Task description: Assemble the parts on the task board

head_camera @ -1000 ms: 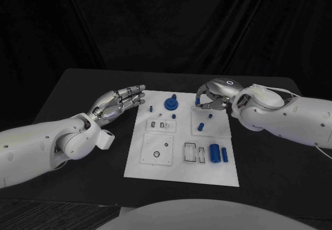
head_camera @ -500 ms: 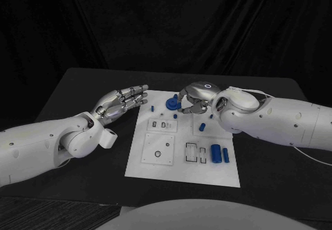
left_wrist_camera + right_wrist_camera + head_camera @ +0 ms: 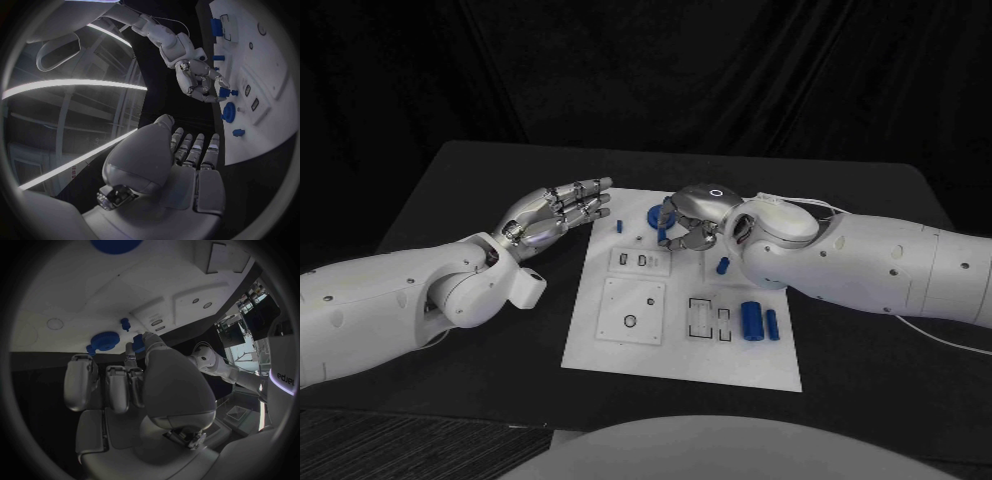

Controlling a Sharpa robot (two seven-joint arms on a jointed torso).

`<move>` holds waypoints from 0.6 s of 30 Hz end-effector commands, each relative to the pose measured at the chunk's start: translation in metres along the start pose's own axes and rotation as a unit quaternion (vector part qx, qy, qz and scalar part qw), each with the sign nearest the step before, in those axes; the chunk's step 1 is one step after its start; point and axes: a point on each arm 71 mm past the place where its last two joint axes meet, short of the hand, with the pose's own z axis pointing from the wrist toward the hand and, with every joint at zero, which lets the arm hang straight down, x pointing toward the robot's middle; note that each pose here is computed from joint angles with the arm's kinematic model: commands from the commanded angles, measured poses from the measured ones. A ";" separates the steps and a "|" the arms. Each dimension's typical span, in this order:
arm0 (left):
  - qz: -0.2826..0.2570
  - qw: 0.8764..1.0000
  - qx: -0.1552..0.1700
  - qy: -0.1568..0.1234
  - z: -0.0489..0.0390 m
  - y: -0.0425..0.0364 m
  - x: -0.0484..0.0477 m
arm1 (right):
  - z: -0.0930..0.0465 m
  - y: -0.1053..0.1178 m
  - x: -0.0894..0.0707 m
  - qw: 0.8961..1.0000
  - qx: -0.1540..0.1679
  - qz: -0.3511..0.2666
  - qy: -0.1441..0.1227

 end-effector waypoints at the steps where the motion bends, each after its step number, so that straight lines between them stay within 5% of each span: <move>1: -0.005 1.000 0.005 0.007 0.0010 -0.0005 0.0023 | 0.001 0.002 0.005 1.000 0.015 0.000 0.015; 18: -0.007 1.000 0.001 0.010 0.0020 0.0003 0.0030 | -0.002 0.005 0.018 0.999 0.021 0.001 0.050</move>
